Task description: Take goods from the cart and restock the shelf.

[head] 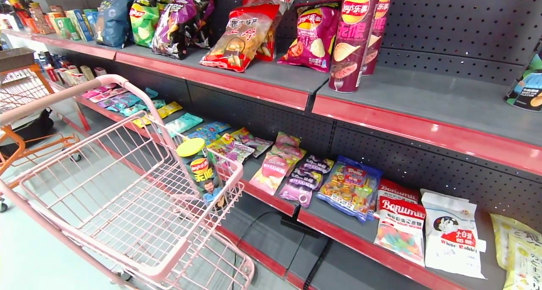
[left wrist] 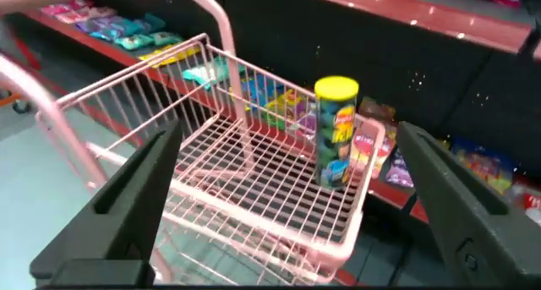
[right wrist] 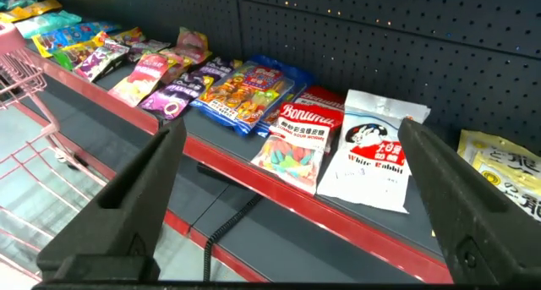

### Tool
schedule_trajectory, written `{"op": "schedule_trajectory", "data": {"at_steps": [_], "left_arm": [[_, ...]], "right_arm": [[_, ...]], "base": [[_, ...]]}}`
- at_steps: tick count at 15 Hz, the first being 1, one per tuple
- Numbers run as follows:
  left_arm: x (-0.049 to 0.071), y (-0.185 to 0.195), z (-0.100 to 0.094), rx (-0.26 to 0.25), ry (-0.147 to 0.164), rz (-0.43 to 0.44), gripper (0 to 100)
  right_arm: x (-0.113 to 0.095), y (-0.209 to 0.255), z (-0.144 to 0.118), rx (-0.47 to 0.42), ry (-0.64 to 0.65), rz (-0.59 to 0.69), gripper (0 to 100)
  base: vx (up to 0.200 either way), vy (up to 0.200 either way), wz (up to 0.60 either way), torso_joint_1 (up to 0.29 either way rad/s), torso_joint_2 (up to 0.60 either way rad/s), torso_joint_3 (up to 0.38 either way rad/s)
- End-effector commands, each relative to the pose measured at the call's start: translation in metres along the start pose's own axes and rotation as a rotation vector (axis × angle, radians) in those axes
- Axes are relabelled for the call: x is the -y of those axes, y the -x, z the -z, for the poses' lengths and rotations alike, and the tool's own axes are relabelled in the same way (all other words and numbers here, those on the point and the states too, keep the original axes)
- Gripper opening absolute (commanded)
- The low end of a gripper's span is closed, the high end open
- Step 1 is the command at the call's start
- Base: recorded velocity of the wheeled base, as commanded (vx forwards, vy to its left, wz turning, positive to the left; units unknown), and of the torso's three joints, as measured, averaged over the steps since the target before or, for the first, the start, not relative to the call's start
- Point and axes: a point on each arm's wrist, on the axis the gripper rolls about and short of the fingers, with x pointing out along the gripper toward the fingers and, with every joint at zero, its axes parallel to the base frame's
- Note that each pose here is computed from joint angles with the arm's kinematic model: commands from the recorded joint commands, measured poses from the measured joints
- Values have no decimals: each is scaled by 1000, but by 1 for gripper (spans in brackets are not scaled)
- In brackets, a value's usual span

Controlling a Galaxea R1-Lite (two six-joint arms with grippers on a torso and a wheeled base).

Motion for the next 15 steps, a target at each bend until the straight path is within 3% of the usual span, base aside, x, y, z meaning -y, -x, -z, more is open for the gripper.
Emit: {"op": "schedule_trajectory", "data": {"at_steps": [1,2,5,7,10,15], "left_arm": [[7,-142,1,-266,52,11,100],[5,-170,22,-301,37,54,100],[3,-206,70,-399,-39,195,100],[5,-222,91,-447,-45,254,100],[7,-240,110,-450,-58,313,100],[16,-278,130,-375,-83,376,100]], "right_arm": [[0,0,0,-1,1,0,100],[0,0,0,-1,-1,0,100],[0,0,0,-1,-4,-1,100],[0,0,0,-1,-1,-1,100],[0,0,0,-1,-1,-1,100],[0,0,0,-1,1,-1,100]], "base": [[0,0,0,0,0,0],[0,0,0,0,0,0],[0,0,0,0,0,0],[0,0,0,0,0,0],[0,0,0,0,0,0],[0,0,0,0,0,0]]}}
